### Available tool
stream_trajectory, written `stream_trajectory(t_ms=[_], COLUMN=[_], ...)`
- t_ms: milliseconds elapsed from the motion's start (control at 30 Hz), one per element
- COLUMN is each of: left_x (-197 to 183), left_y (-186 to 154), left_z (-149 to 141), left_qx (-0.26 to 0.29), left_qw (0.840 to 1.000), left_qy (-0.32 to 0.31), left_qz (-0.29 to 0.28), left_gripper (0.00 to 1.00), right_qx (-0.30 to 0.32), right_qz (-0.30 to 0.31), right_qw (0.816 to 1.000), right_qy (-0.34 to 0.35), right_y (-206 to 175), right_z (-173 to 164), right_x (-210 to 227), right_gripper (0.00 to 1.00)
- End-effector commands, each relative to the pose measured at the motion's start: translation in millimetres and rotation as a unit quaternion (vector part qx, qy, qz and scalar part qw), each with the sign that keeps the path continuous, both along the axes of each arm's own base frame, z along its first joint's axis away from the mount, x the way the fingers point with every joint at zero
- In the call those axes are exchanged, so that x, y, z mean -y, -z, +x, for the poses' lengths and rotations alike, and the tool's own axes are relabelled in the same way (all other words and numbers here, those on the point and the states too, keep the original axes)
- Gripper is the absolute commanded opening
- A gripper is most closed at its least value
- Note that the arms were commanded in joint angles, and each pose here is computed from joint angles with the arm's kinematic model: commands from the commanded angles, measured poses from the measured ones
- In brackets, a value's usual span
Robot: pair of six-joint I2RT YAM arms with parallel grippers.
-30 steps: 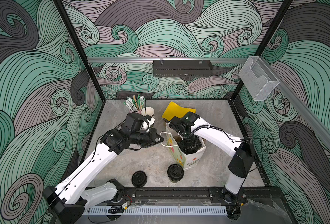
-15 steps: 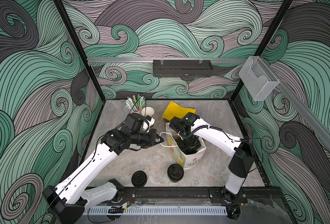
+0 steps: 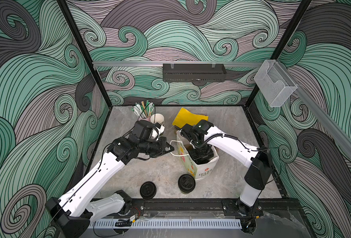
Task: Pack a coffee takeout order
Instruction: Move the takeout bag to the center of the table.
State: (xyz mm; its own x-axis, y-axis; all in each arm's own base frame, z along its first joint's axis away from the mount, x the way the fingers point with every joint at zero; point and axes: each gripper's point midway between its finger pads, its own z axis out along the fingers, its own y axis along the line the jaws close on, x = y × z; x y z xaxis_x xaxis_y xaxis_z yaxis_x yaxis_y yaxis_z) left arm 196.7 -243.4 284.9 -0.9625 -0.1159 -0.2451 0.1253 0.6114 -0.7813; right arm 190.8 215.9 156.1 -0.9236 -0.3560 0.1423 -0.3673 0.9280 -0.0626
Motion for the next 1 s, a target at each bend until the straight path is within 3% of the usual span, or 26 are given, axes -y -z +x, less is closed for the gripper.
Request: stream_trajectory(t_ms=[0,367,967], left_x=[-3,-3,-2], left_y=[-2,-4,-4], left_z=[-1,-1,-1], left_qx=[0.005,0.007,0.005], left_qw=[1.000,1.000,1.000], left_qy=[-0.001,0.001,0.001], left_qz=[0.002,0.003,0.005], left_gripper=[0.00,0.00,0.00], right_qx=[-0.009,0.002,0.013], right_qz=[-0.003,0.001,0.014], right_qw=[1.000,1.000,1.000], right_qy=[0.013,0.019,0.024], right_y=[-13,-25,0], right_z=[-12,-9,1], right_x=[10,9,-3], right_gripper=[0.67,0.67,0.65])
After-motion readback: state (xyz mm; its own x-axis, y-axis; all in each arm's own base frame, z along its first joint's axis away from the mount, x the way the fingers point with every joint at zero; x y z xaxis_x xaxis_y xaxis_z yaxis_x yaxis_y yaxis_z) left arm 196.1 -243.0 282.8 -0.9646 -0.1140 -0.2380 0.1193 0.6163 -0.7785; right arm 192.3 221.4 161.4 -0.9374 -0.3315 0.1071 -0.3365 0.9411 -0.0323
